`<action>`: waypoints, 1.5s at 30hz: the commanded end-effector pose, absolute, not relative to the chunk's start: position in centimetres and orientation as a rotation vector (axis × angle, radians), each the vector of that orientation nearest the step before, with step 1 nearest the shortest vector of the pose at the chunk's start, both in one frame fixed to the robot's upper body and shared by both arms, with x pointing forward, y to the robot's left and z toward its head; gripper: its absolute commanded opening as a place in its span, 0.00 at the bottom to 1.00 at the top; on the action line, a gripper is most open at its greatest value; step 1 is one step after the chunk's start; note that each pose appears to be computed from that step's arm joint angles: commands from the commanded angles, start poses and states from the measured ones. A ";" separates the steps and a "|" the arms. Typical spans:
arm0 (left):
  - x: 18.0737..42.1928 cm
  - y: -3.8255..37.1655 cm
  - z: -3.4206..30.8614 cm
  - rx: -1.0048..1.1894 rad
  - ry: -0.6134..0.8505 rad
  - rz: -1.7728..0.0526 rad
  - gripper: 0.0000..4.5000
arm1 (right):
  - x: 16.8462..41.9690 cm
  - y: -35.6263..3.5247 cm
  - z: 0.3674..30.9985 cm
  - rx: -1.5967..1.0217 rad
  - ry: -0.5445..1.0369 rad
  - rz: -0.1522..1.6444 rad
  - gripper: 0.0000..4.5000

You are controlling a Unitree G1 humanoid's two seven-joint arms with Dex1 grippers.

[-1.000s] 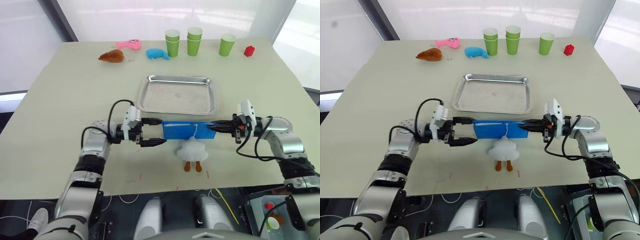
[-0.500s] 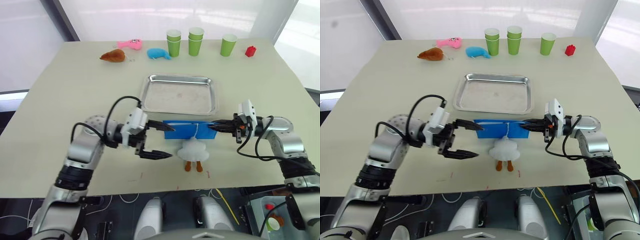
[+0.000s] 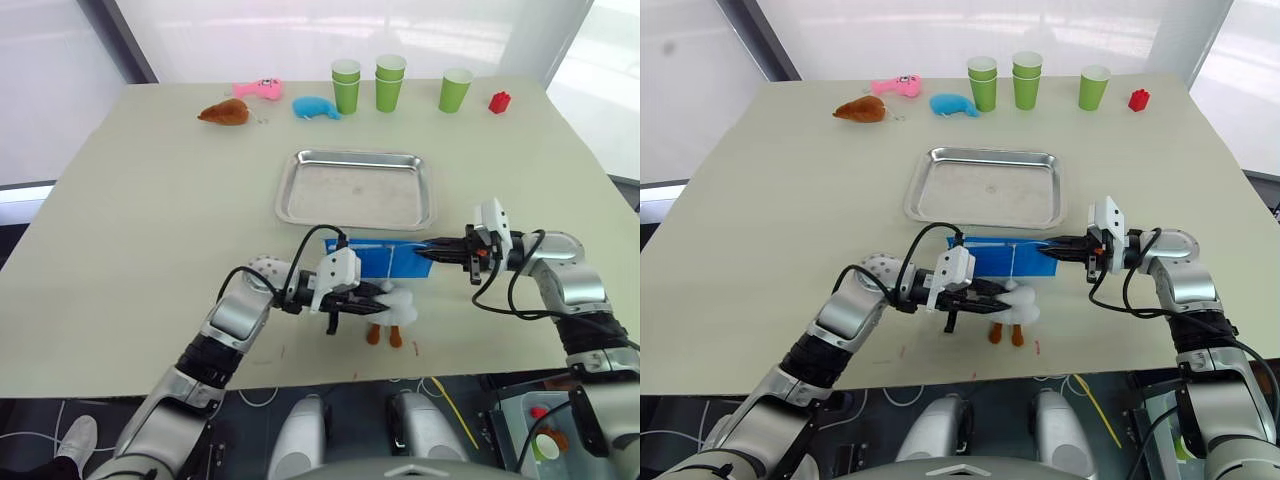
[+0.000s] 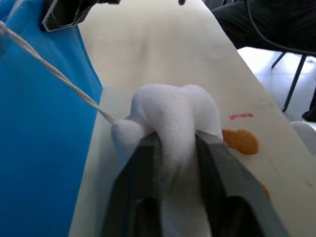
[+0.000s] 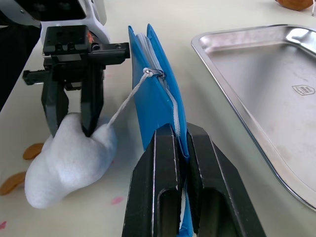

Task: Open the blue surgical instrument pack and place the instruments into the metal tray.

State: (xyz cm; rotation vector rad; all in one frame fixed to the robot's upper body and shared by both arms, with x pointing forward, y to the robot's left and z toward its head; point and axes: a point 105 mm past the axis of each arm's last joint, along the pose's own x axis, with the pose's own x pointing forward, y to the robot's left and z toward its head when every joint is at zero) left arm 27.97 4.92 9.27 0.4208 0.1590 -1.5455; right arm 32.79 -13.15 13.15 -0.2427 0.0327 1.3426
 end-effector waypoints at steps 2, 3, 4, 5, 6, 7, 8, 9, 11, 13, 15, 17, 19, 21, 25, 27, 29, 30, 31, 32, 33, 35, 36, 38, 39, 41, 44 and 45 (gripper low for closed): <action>27.8 5.4 9.8 0.372 0.142 -1.532 0.01 | 32.8 -13.3 13.4 -0.266 0.021 1.333 0.00; 27.9 5.7 10.4 0.356 0.125 -1.524 0.01 | 32.8 -13.3 13.3 -0.267 0.022 1.334 0.00; 27.9 6.0 11.0 0.345 0.110 -1.520 0.01 | 32.8 -13.3 13.3 -0.267 0.022 1.335 0.00; 27.8 6.4 11.5 0.338 0.101 -1.519 0.01 | 32.8 -13.3 13.3 -0.267 0.022 1.336 0.00; 27.8 6.6 11.7 0.334 0.097 -1.519 0.01 | 32.8 -13.2 13.3 -0.267 0.021 1.336 0.00; 27.7 6.9 11.9 0.332 0.097 -1.519 0.01 | 32.8 -13.2 13.3 -0.267 0.021 1.336 0.00; 27.8 7.7 12.4 0.334 0.097 -1.514 0.01 | 32.8 -13.2 13.3 -0.266 0.020 1.337 0.00; 27.8 8.7 12.9 0.332 0.102 -1.510 0.01 | 32.9 -13.2 13.2 -0.265 0.020 1.338 0.00; 27.7 11.2 13.8 0.345 0.121 -1.502 0.01 | 32.8 -13.2 13.2 -0.263 0.019 1.339 0.00; 27.5 13.2 14.5 0.356 0.148 -1.493 0.01 | 32.8 -13.1 13.1 -0.262 0.019 1.340 0.00; 27.8 15.0 14.9 0.372 0.175 -1.461 0.01 | 32.8 -13.1 13.1 -0.262 0.021 1.341 0.00; 28.5 17.2 15.2 0.401 0.205 -1.405 0.01 | 32.8 -13.2 13.0 -0.264 0.022 1.341 0.00; 29.1 19.1 15.4 0.423 0.231 -1.351 0.01 | 32.8 -13.2 13.0 -0.265 0.023 1.340 0.00; 29.4 20.4 15.3 0.440 0.253 -1.317 0.01 | 32.8 -13.2 13.0 -0.266 0.024 1.339 0.00; 30.1 22.1 14.7 0.462 0.289 -1.260 0.01 | 32.7 -13.3 12.9 -0.267 0.025 1.338 0.00; 30.7 22.6 14.4 0.473 0.290 -1.226 0.01 | 32.7 -13.3 12.9 -0.267 0.025 1.338 0.00; 31.0 23.1 13.7 0.487 0.310 -1.194 0.01 | 32.8 -13.3 12.9 -0.266 0.024 1.336 0.00; 31.1 23.4 13.0 0.492 0.329 -1.186 0.01 | 32.8 -13.4 13.0 -0.266 0.020 1.334 0.00; 31.0 23.5 12.5 0.486 0.346 -1.184 0.01 | 32.8 -13.4 13.1 -0.264 0.016 1.330 0.00; 30.9 23.5 12.0 0.474 0.357 -1.186 0.01 | 32.9 -13.4 13.1 -0.261 0.011 1.329 0.00; 30.8 23.4 11.4 0.460 0.373 -1.193 0.01 | 32.9 -13.4 13.3 -0.257 0.006 1.328 0.00; 30.4 23.2 9.7 0.468 0.419 -1.211 0.01 | 32.8 -13.2 13.5 -0.247 -0.003 1.337 0.00; 30.3 23.1 9.1 0.472 0.431 -1.218 0.01 | 32.8 -13.2 13.7 -0.241 -0.007 1.343 0.00; 30.2 22.5 8.4 0.452 0.436 -1.228 0.01 | 32.5 -13.0 14.1 -0.216 -0.019 1.365 0.00; 30.2 22.1 8.1 0.438 0.438 -1.236 0.01 | 32.2 -12.9 14.5 -0.192 -0.030 1.384 0.00; 30.2 21.6 7.6 0.431 0.446 -1.246 0.01 | 31.9 -12.7 15.6 -0.126 -0.065 1.410 0.00; 30.2 21.5 7.4 0.429 0.449 -1.246 0.00 | 31.6 -12.6 16.9 -0.034 -0.097 1.423 0.23; 30.2 21.5 7.3 0.419 0.456 -1.249 0.00 | 31.5 -12.6 17.2 -0.006 -0.104 1.427 0.29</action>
